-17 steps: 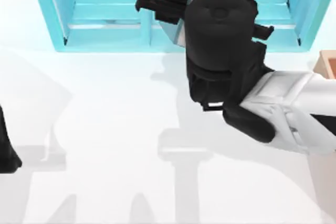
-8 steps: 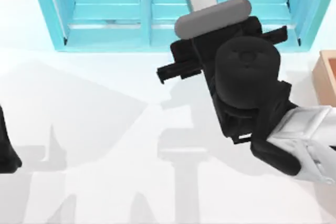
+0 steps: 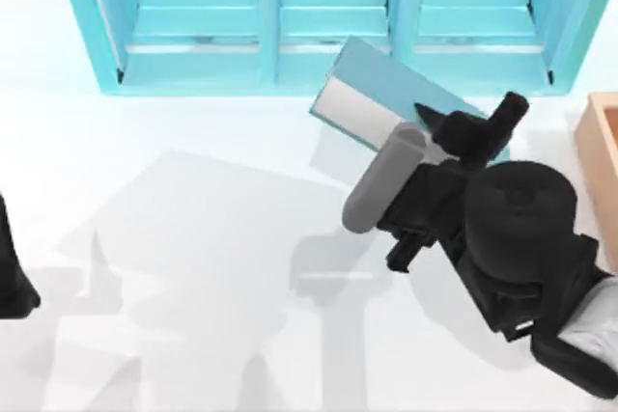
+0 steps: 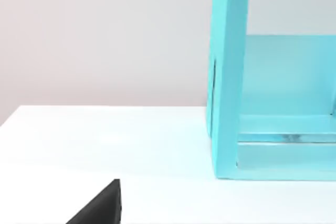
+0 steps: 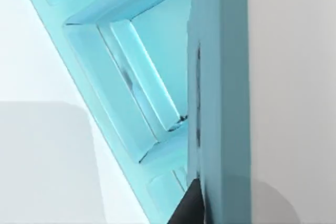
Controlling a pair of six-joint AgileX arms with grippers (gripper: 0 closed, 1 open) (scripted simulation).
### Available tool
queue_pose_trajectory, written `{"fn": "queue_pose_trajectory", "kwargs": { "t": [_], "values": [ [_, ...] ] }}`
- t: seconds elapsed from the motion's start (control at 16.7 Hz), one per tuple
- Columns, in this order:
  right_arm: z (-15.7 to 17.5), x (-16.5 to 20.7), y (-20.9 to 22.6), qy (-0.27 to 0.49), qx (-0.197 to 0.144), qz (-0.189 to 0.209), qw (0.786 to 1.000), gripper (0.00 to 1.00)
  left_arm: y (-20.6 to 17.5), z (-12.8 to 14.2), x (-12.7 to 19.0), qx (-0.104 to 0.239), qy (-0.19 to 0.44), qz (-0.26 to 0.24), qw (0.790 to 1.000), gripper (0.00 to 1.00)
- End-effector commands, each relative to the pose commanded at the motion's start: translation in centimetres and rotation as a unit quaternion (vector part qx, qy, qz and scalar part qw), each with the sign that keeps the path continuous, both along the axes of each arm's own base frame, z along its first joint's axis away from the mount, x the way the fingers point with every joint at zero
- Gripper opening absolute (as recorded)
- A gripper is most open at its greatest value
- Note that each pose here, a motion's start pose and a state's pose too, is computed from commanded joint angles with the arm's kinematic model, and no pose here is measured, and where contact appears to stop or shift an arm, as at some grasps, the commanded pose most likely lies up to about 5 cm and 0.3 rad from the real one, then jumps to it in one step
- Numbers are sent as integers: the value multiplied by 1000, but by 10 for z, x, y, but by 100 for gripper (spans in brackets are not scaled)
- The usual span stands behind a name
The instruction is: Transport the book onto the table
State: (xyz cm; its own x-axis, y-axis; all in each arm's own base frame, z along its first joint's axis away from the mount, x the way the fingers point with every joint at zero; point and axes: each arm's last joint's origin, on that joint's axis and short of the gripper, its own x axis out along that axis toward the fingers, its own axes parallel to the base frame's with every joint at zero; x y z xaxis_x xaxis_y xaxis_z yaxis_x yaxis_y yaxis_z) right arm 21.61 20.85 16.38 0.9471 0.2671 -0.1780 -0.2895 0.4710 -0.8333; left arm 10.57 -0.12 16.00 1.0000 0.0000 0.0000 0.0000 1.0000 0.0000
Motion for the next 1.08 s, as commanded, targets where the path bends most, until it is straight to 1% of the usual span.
{"fn": "queue_pose_trajectory", "kwargs": {
  "t": [0.12, 0.24, 0.36, 0.42, 0.48, 0.6, 1.08],
  "values": [
    [-11, -7, -11, -10, -77, 29, 997, 0, 0, 0, 0, 0, 0, 0, 1000, 100],
    [-20, -14, -20, -20, -140, 54, 989, 0, 0, 0, 0, 0, 0, 0, 1000, 100],
    [-26, -19, -26, -30, -187, 74, 979, 0, 0, 0, 0, 0, 0, 0, 1000, 100],
    [-28, -21, -29, -34, -204, 82, 975, 0, 0, 0, 0, 0, 0, 0, 1000, 100],
    [-30, -23, -31, -37, -216, 87, 972, 0, 0, 0, 0, 0, 0, 0, 1000, 100],
    [-31, -24, -33, -41, -227, 92, 969, 0, 0, 0, 0, 0, 0, 0, 1000, 100],
    [-31, -28, -33, -39, -228, 92, 969, 0, 0, 0, 0, 0, 0, 0, 1000, 100]
  ]
}}
